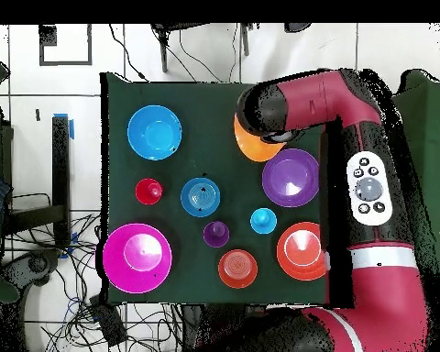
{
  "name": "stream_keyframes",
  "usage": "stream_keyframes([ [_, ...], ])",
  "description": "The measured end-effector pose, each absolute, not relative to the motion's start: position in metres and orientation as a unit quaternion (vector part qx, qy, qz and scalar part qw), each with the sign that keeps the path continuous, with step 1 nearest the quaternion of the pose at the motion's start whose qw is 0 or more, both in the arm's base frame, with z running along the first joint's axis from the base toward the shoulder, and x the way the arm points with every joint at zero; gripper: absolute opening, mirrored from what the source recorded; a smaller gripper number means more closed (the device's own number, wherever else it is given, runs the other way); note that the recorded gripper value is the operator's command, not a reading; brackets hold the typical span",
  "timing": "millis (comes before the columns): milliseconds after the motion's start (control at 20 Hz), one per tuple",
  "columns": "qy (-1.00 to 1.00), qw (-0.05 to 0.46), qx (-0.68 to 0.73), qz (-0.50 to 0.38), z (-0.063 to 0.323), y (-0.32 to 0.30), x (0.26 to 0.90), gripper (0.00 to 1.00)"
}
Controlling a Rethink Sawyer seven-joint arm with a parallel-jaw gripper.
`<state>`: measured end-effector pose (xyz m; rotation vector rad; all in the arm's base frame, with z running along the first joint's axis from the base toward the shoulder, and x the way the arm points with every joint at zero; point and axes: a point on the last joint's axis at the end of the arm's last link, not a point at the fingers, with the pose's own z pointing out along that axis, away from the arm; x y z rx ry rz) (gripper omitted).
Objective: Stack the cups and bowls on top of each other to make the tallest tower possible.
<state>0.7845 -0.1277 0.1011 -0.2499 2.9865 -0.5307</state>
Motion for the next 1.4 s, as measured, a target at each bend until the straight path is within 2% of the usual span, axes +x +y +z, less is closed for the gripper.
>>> stream_keyframes([
  [1400, 0.975, 0.058, -0.102, -0.188, 0.106, -0.101, 0.793, 0.0],
])
